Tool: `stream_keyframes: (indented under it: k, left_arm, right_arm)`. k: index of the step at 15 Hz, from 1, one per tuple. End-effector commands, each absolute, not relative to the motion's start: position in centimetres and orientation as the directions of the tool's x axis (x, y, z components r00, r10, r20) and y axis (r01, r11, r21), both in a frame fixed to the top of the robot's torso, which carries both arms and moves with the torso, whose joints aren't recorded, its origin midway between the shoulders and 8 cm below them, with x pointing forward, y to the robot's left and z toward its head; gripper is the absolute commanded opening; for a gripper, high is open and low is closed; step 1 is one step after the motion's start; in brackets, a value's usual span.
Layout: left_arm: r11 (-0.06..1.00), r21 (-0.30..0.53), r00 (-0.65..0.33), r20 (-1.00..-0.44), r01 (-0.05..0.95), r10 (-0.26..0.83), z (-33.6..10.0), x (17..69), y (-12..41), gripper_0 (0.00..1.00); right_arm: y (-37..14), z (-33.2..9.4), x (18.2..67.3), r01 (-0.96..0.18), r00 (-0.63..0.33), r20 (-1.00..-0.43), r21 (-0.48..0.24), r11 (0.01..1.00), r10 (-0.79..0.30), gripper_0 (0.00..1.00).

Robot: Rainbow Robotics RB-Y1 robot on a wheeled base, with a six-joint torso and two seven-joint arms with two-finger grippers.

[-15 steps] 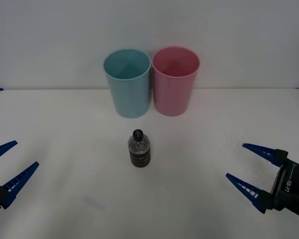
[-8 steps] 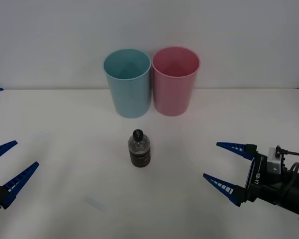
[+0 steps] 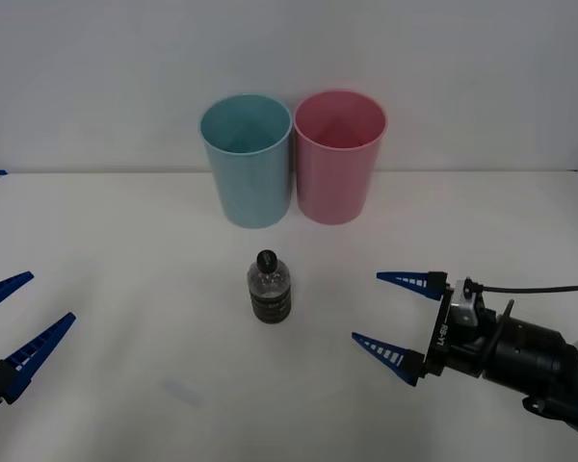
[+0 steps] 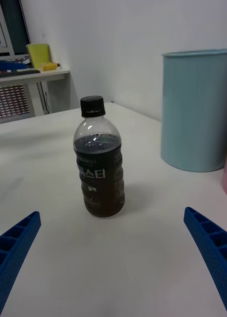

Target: Grasp the object on the table and drop it into the matching bin: aluminum can to the light blue bin, PET bottle to the pink bin.

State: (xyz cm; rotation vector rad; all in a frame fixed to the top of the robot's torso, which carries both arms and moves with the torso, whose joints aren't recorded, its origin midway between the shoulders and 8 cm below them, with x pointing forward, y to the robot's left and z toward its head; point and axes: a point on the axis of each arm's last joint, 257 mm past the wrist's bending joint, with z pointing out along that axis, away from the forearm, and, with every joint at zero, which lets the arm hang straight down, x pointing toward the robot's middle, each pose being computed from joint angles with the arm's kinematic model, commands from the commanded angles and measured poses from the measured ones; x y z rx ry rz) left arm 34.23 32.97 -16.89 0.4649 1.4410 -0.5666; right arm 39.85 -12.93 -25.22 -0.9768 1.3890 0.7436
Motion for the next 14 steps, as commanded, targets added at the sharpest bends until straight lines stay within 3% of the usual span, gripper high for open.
stream_keyframes:
  k: [1, 14]
  left_arm:
    - [0.785, -0.039, 0.041, -0.996, 0.618, -0.082, -16.9, 34.2, 33.0, 1.00]
    - [0.785, -0.039, 0.041, -0.996, 0.618, -0.082, -16.9, 34.2, 33.0, 1.00]
  right_arm:
    - [-10.9, -25.9, 40.4, -0.890, 0.077, -0.988, -0.128, 0.438, -0.132, 1.00]
    - [-2.5, -27.5, 43.1, -0.918, 0.089, -0.986, -0.137, 0.373, -0.142, 1.00]
